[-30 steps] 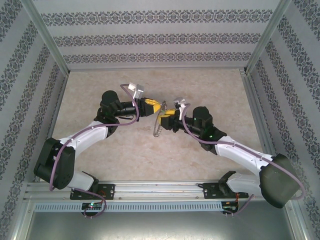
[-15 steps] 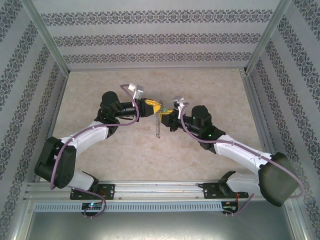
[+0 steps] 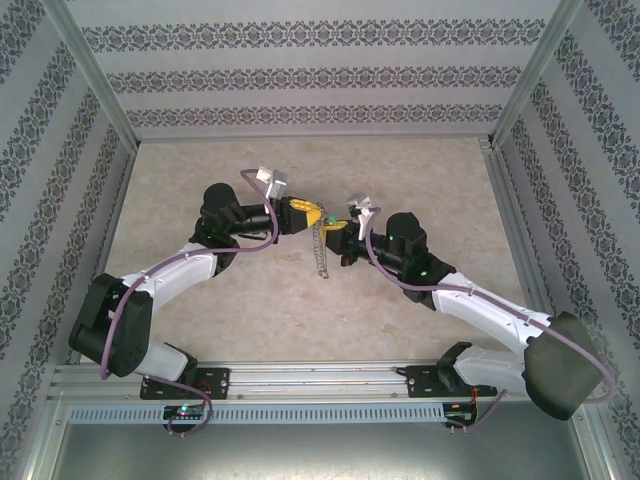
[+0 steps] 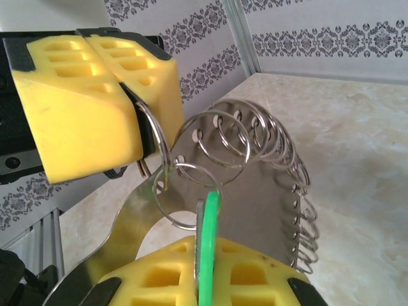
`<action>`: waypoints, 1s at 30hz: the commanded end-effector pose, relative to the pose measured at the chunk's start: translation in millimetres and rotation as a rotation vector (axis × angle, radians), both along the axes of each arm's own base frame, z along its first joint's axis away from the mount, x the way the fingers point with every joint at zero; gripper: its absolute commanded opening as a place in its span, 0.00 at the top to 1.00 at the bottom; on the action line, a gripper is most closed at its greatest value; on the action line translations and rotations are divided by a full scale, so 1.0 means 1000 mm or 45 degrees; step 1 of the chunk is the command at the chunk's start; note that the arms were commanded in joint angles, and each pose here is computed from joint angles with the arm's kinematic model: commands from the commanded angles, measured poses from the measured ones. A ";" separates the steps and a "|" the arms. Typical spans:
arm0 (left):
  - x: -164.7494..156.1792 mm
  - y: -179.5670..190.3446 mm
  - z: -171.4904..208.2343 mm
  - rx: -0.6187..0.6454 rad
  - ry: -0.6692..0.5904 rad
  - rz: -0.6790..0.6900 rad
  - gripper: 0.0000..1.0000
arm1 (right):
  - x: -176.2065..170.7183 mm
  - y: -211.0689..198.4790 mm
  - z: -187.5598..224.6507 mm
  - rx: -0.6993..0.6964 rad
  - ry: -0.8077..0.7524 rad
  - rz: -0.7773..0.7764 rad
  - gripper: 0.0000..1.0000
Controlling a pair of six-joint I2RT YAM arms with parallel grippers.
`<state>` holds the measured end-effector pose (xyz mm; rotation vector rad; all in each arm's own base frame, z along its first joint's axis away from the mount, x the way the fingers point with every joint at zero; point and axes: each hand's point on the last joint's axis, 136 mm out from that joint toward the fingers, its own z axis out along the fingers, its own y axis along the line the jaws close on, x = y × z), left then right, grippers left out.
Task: Put the keys on the keyring
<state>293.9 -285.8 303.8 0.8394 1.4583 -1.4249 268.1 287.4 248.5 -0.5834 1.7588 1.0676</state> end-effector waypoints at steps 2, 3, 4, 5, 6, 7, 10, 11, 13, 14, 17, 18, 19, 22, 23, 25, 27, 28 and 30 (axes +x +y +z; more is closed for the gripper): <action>-0.007 -0.001 0.016 -0.038 -0.096 -0.021 1.00 | -0.013 0.002 0.003 -0.040 -0.039 0.076 1.00; -0.007 -0.001 0.016 -0.036 -0.094 -0.020 1.00 | -0.016 0.003 0.003 -0.049 -0.037 0.096 1.00; -0.007 -0.001 0.016 -0.036 -0.096 -0.020 1.00 | -0.018 0.003 0.003 -0.058 -0.033 0.110 1.00; -0.007 -0.001 0.016 -0.036 -0.097 -0.020 1.00 | -0.018 0.003 0.002 -0.067 -0.029 0.116 1.00; -0.007 -0.001 0.016 -0.036 -0.097 -0.020 1.00 | -0.020 0.003 0.002 -0.071 -0.029 0.124 1.00; -0.007 -0.001 0.017 -0.037 -0.098 -0.020 1.00 | -0.020 0.003 0.002 -0.075 -0.029 0.126 1.00; -0.006 -0.001 0.017 -0.039 -0.099 -0.019 1.00 | -0.019 0.004 0.002 -0.077 -0.025 0.130 1.00; -0.007 -0.001 0.017 -0.039 -0.097 -0.021 1.00 | -0.019 0.005 0.002 -0.074 -0.025 0.132 1.00; -0.007 -0.001 0.017 -0.040 -0.097 -0.021 1.00 | -0.018 0.007 0.005 -0.061 -0.026 0.138 1.00; -0.007 -0.001 0.017 -0.040 -0.096 -0.022 1.00 | -0.017 0.008 0.006 -0.057 -0.023 0.139 1.00; -0.008 0.000 0.017 -0.039 -0.099 -0.022 1.00 | -0.016 0.010 0.010 -0.038 -0.025 0.141 1.00; -0.008 0.000 0.016 -0.038 -0.096 -0.024 1.00 | -0.015 0.011 0.012 -0.033 -0.029 0.141 1.00; -0.009 0.000 0.016 -0.038 -0.098 -0.025 1.00 | -0.015 0.010 0.013 -0.031 -0.032 0.136 1.00; -0.010 0.000 0.015 -0.034 -0.100 -0.026 1.00 | -0.013 0.007 0.014 -0.036 -0.037 0.110 1.00; -0.011 0.001 0.015 -0.031 -0.104 -0.026 1.00 | -0.012 0.004 0.013 -0.043 -0.034 0.104 1.00; -0.011 0.001 0.013 -0.017 -0.100 -0.025 1.00 | -0.010 -0.002 0.012 -0.051 -0.023 0.086 1.00; -0.012 0.001 0.011 -0.001 -0.107 -0.022 1.00 | -0.009 -0.008 0.012 -0.053 -0.009 0.076 1.00; -0.012 0.001 0.010 0.010 -0.110 -0.018 1.00 | -0.009 -0.010 0.012 -0.053 -0.006 0.073 1.00; -0.012 0.002 0.008 0.024 -0.117 -0.012 1.00 | -0.009 -0.013 0.013 -0.063 0.005 0.076 1.00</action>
